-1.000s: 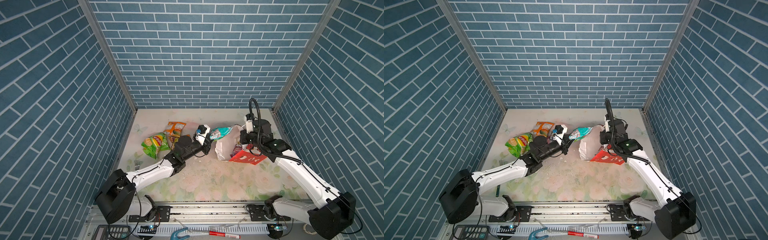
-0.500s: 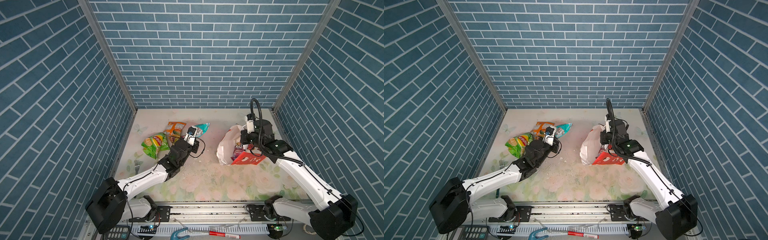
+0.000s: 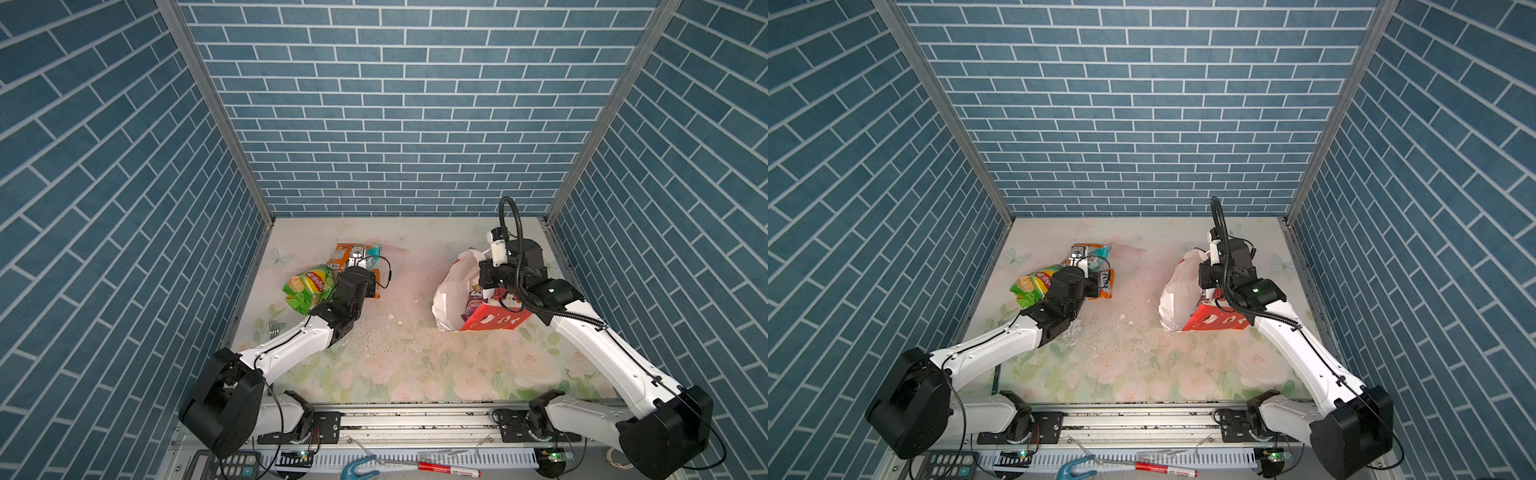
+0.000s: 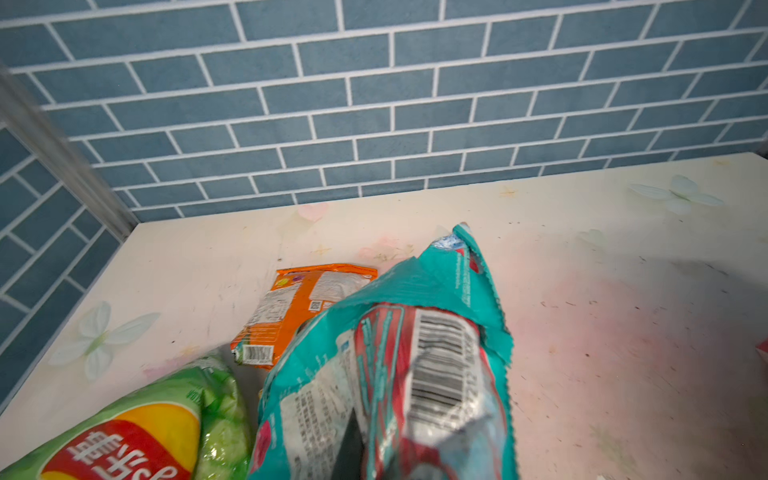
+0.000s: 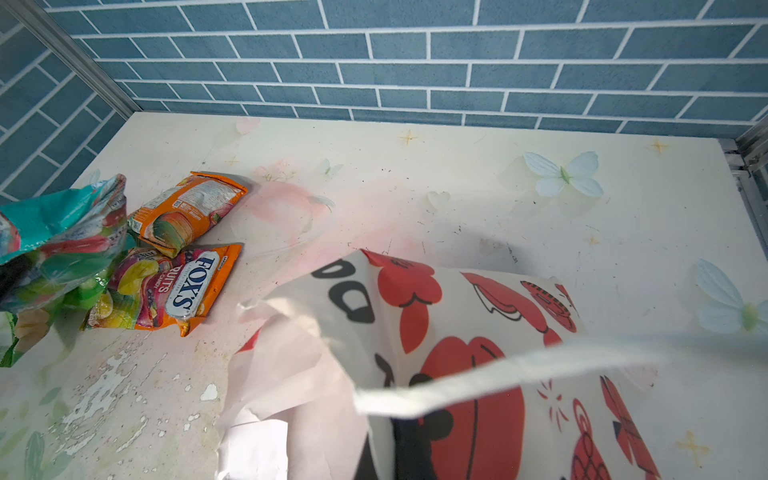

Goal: Take the snacks out of the paper bag

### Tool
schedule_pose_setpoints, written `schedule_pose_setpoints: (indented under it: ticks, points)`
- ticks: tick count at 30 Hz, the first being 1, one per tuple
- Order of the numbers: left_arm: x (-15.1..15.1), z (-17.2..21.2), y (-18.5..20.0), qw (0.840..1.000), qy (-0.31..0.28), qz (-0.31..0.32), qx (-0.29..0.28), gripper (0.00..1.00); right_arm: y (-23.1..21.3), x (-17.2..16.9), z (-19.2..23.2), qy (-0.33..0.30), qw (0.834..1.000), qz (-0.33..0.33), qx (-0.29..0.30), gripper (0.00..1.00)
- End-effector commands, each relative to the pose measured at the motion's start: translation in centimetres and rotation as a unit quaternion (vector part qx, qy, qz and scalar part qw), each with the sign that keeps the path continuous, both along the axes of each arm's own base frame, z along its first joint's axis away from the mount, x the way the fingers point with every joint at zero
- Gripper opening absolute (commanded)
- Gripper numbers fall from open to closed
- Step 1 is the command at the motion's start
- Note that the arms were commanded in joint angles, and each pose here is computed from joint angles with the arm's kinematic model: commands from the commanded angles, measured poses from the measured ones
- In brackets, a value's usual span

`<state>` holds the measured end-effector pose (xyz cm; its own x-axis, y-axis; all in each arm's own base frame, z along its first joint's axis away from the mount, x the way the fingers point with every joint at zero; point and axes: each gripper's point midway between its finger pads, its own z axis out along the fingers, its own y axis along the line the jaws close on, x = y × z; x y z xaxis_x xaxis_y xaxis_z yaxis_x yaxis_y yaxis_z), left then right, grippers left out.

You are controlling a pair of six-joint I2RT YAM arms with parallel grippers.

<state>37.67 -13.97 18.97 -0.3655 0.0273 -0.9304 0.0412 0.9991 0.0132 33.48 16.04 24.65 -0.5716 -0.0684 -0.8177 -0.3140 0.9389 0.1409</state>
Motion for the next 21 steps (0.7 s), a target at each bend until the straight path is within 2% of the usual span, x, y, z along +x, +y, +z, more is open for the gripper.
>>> schedule_pose_setpoints:
  ticks: [1, 11, 17, 21]
  points:
    - [0.3, 0.5, 2.0, 0.998, 0.012, 0.054, -0.013, 0.00, 0.4, 0.0, 0.0, -0.002, 1.000, 0.008, 0.010, 0.00]
    - [0.9, -1.5, 5.1, 0.991, 0.068, 0.116, -0.011, 0.00, 0.2, -0.8, 0.0, -0.005, 1.000, 0.011, 0.016, 0.00]
    - [2.0, -2.5, 6.8, 0.980, 0.099, 0.171, 0.014, 0.00, -0.1, -0.9, -1.0, 0.005, 1.000, 0.004, 0.008, 0.00]
    - [3.1, -2.7, 6.4, 0.980, 0.103, 0.171, 0.011, 0.00, -0.2, -1.0, -1.2, 0.007, 1.000, 0.003, 0.009, 0.00]
